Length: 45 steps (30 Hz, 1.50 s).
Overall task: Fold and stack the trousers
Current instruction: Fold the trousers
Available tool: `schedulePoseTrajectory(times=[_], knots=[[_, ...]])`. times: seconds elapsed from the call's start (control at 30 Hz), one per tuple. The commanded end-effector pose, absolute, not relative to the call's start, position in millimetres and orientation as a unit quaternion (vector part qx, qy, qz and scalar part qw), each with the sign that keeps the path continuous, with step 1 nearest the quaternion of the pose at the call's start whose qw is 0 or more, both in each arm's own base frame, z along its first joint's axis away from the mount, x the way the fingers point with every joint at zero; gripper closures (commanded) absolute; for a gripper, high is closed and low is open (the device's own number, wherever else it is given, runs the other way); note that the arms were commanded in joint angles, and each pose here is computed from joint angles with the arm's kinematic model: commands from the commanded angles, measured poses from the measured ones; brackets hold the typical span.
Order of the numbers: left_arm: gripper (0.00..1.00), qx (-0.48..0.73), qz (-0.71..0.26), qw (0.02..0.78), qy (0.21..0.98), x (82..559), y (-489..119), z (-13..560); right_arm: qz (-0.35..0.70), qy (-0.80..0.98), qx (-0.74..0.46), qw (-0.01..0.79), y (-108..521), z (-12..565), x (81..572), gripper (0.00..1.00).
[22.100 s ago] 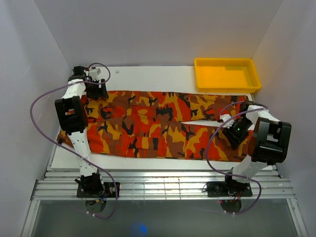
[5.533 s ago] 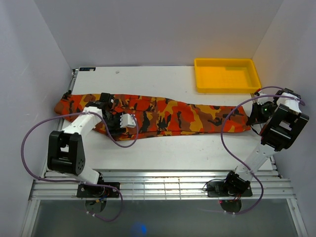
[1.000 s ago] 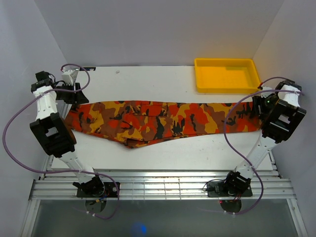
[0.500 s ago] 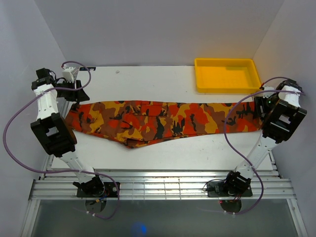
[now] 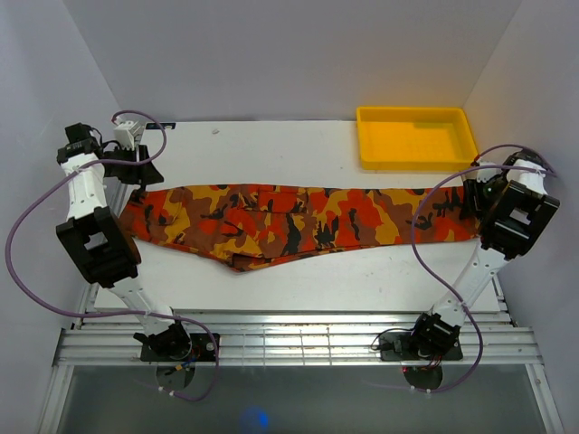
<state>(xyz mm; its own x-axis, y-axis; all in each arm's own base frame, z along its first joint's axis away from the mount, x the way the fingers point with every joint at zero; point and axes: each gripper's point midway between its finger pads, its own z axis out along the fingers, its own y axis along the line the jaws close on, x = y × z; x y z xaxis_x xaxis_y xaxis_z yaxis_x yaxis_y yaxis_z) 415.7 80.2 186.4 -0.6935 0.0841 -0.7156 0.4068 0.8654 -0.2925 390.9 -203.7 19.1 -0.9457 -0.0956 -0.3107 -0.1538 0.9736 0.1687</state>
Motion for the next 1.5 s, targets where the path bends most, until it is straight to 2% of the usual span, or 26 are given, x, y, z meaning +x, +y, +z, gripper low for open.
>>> schedulePoseTrajectory(times=[0.0,0.07,0.13,0.17,0.2,0.23,0.33,0.57,0.8,0.93,1.2,1.47], knots=[[0.39,0.156,-0.219,0.396,0.878,420.4,73.8,212.4,0.129,0.984,-0.018,0.119,-214.0,-11.9,370.2,0.43],[0.39,0.156,-0.219,0.396,0.878,420.7,73.2,211.8,0.12,0.986,-0.022,0.113,-215.7,-15.4,369.3,0.35],[0.39,0.157,-0.219,0.396,0.878,420.6,73.0,212.5,0.11,0.988,-0.021,0.11,-217.5,-20.5,367.3,0.34],[0.39,0.158,-0.219,0.397,0.877,420.6,72.8,212.6,0.113,0.987,-0.022,0.11,-216.5,-21.1,367.0,0.4],[0.39,0.157,-0.22,0.397,0.877,420.6,72.8,212.7,0.114,0.987,-0.022,0.11,-216.0,-21.0,366.8,0.51],[0.39,0.158,-0.218,0.396,0.878,420.6,73.3,212.3,0.113,0.987,-0.022,0.112,-216.5,-19.3,368.0,0.66],[0.39,0.158,-0.217,0.394,0.879,420.0,73.8,210.9,0.104,0.987,-0.025,0.122,-219.1,-5.0,370.2,0.92],[0.39,0.162,-0.214,0.39,0.881,414.4,72.0,208.1,0.084,0.977,-0.06,0.189,-219.2,75.5,384.4,0.92],[0.4,0.161,-0.212,0.397,0.878,411.0,70.2,216.2,0.109,0.954,-0.088,0.265,-187.5,180.6,389.7,0.92],[0.4,0.159,-0.212,0.4,0.877,410.1,69.5,220.4,0.133,0.943,-0.1,0.288,-152.0,212.2,389.2,0.92],[0.4,0.147,-0.217,0.398,0.879,406.0,66.8,222.9,0.251,0.898,-0.185,0.311,-7.8,256.2,394.3,0.92],[0.37,0.143,-0.215,0.387,0.885,397.2,65.4,214.4,0.35,0.845,-0.281,0.292,120.5,264.6,384.8,0.92]])
